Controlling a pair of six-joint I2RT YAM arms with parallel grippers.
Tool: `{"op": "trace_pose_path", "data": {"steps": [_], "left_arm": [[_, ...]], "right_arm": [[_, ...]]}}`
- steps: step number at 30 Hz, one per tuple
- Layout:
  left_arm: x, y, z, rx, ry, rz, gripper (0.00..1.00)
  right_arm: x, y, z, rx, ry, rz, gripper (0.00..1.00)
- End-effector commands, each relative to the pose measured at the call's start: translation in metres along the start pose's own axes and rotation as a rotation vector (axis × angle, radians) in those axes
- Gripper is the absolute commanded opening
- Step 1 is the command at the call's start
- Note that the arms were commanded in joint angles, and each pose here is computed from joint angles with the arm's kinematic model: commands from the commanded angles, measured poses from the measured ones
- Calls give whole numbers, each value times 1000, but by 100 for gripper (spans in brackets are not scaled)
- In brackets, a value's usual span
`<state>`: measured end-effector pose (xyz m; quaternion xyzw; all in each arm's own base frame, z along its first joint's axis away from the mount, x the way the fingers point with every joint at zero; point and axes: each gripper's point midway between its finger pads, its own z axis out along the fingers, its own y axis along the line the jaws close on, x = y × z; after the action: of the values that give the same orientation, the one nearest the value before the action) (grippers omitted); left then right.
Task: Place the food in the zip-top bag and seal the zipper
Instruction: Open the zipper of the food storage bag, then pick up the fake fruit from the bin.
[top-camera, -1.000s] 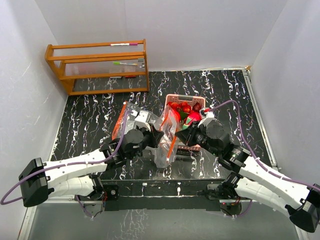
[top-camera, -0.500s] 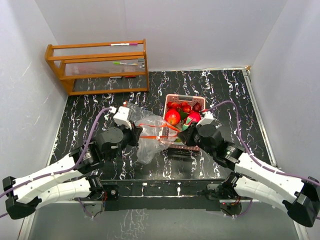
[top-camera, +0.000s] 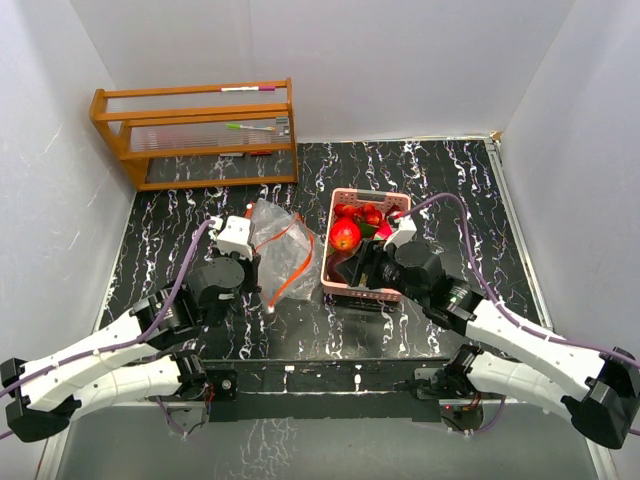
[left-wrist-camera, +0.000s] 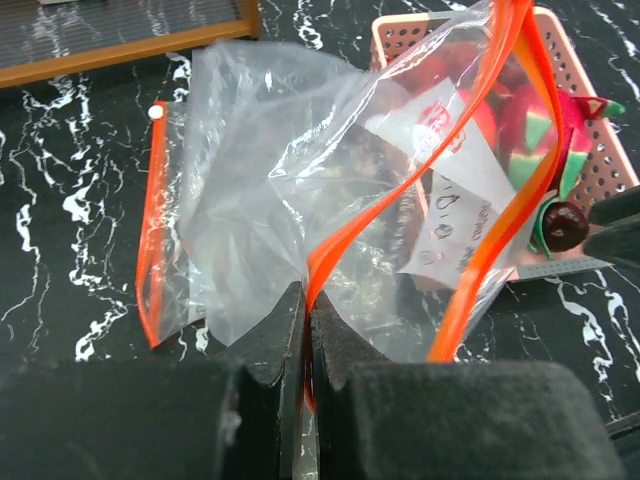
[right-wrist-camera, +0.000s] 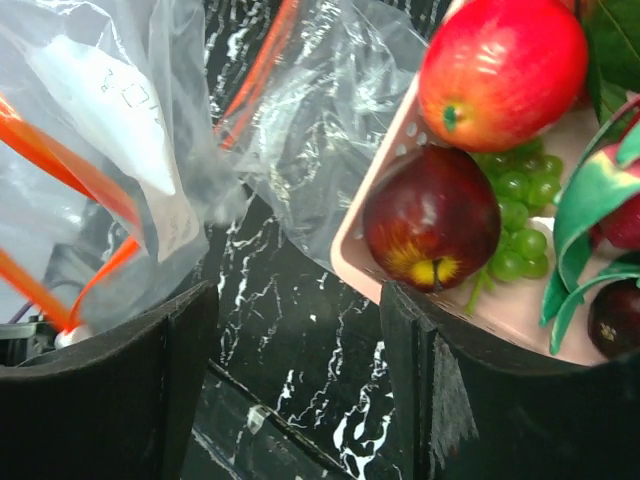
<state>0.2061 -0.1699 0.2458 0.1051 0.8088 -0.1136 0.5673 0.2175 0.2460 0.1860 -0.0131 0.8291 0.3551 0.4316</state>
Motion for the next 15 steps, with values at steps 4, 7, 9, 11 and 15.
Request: {"op": "trace_pose_path", "data": {"steps": [4, 7, 9, 11, 15], "left_arm": [[-21, 23, -9, -100, -37, 40, 0], [-24, 33, -12, -144, -43, 65, 0], [-23, 37, -12, -164, -39, 82, 0], [-19, 36, -10, -161, -33, 87, 0], [1, 21, 5, -110, -15, 76, 0]], "right_arm": [[-46, 25, -16, -38, -111, -33, 78], [-48, 8, -16, 62, -116, -10, 86], [-49, -1, -15, 121, -119, -3, 89], [-50, -10, -11, 188, -110, -3, 98], [-48, -20, 5, 296, -54, -34, 98]]}}
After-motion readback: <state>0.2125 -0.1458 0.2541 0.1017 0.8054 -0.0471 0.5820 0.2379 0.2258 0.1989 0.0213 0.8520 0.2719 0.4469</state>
